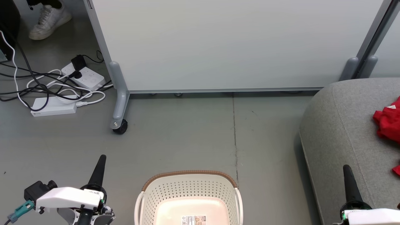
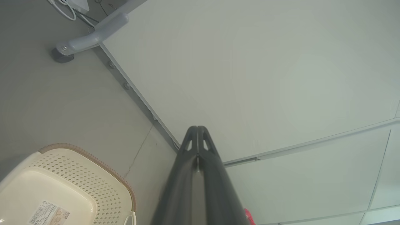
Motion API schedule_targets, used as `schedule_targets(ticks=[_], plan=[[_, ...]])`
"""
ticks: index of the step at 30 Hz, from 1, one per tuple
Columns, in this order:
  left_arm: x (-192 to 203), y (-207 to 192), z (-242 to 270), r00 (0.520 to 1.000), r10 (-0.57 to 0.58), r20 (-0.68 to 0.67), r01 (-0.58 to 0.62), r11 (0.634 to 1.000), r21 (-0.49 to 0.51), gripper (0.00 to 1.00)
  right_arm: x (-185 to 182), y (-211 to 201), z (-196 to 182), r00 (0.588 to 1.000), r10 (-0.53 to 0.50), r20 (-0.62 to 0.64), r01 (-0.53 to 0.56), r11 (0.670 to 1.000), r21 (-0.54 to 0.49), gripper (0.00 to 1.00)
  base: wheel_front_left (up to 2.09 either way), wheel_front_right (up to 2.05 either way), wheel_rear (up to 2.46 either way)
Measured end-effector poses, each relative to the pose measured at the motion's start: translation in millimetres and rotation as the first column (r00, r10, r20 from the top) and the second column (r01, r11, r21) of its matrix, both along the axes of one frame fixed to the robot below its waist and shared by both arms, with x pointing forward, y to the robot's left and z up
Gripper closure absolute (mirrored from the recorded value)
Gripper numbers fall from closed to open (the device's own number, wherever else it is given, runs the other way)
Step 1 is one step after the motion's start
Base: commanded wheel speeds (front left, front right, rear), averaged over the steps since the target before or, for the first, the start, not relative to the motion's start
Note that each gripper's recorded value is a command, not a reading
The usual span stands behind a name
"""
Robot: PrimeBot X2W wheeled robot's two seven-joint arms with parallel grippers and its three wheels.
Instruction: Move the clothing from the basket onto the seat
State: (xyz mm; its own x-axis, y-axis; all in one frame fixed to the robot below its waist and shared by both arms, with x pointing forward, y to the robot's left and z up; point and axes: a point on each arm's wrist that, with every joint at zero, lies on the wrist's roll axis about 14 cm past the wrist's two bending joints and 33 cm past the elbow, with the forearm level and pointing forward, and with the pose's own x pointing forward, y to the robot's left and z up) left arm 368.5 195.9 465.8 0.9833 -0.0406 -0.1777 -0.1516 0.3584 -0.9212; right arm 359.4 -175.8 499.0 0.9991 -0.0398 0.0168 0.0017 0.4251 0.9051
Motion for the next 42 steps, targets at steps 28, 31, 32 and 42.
schedule_targets(ticks=[28,31,32,42], plan=[[13.0,1.6,18.8,0.998,-0.01,0.06,0.022,0.979,-0.202,1.0,-5.7,-11.4,2.1,0.999,-0.042,0.0,0.041,0.971,0.235,1.0,0.0,0.0,0.0],[15.4,1.3,22.2,0.997,-0.014,0.071,0.03,0.974,-0.226,1.0,-6.3,-12.8,3.0,0.999,-0.047,0.002,0.044,0.964,0.263,1.0,0.0,0.0,0.0],[16.3,1.4,23.4,0.997,-0.013,0.075,0.03,0.973,-0.23,1.0,-6.5,-13.2,3.2,0.999,-0.048,0.002,0.046,0.962,0.27,1.0,0.0,0.0,0.0],[21.0,1.4,31.3,0.995,-0.019,0.103,0.048,0.955,-0.294,1.0,-8.3,-17.7,4.9,0.998,-0.065,0.006,0.059,0.936,0.346,1.0,0.0,0.0,0.0]])
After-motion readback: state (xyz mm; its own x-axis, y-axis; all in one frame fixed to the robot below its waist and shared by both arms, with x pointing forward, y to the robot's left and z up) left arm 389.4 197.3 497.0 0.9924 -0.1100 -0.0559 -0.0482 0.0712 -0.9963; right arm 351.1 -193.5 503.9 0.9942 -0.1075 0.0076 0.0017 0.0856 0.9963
